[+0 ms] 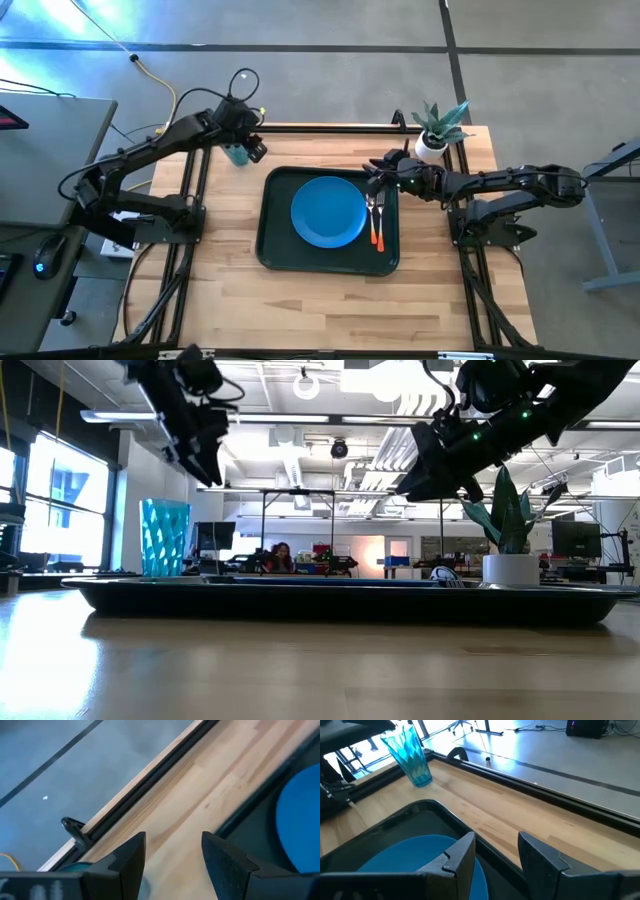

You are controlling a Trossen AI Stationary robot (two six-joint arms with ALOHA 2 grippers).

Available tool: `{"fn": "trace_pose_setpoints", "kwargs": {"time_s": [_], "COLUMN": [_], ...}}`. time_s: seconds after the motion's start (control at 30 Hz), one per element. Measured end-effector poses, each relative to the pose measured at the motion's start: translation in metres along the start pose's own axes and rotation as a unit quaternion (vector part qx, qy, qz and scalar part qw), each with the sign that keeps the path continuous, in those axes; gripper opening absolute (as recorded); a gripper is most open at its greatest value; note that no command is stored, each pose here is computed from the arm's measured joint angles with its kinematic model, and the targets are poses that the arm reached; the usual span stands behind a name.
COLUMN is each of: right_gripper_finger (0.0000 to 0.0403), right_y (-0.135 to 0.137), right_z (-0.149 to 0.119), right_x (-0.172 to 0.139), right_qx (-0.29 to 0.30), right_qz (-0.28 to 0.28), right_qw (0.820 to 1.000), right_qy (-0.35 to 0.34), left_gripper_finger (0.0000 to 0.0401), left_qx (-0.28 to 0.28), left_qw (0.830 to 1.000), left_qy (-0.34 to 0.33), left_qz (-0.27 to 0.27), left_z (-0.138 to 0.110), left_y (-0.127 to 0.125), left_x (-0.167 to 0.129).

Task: Pick and place plate/cup/fork/spoon on tray
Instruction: Put the blue cup on the serving tray to the top left of the blue plate

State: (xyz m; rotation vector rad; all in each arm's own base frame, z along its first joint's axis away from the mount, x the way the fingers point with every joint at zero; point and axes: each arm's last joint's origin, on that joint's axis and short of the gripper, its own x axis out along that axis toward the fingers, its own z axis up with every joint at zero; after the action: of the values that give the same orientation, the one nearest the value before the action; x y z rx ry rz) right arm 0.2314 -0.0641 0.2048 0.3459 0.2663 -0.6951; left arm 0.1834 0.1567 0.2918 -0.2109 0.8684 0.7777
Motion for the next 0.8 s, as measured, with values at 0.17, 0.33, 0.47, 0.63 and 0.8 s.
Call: {"fn": "trace_pose_setpoints", "kwargs": {"time_s": [0.17, 0.33, 0.47, 0.63, 0.8], "right_gripper_finger": [0.0142, 0.0142, 0.0142, 0.0142, 0.0142], "right_y": [0.0, 0.0, 0.0, 0.0, 0.002], "right_z": [0.0, 0.0, 0.0, 0.0, -0.001], "right_x": [0.0, 0.0, 0.0, 0.0, 0.0], "right_qx": [0.018, 0.022, 0.024, 0.041, 0.074], "right_qz": [0.001, 0.001, 0.001, 0.001, 0.038], "right_qw": [1.0, 1.0, 1.0, 0.999, 0.996], "right_qy": [-0.001, -0.002, -0.001, -0.002, 0.018], "left_gripper_finger": [0.0184, 0.0184, 0.0184, 0.0184, 0.0184], "left_qx": [0.024, 0.031, 0.036, 0.037, 0.036], "left_qw": [1.0, 0.998, 0.995, 0.994, 0.994], "left_qy": [0.009, 0.05, 0.079, 0.083, 0.086], "left_qz": [-0.002, 0.003, 0.049, 0.062, 0.066], "left_z": [0.007, 0.001, -0.004, -0.005, -0.006], "left_y": [-0.003, -0.002, 0.003, 0.004, 0.004], "left_x": [-0.013, -0.016, -0.017, -0.017, -0.017]}}
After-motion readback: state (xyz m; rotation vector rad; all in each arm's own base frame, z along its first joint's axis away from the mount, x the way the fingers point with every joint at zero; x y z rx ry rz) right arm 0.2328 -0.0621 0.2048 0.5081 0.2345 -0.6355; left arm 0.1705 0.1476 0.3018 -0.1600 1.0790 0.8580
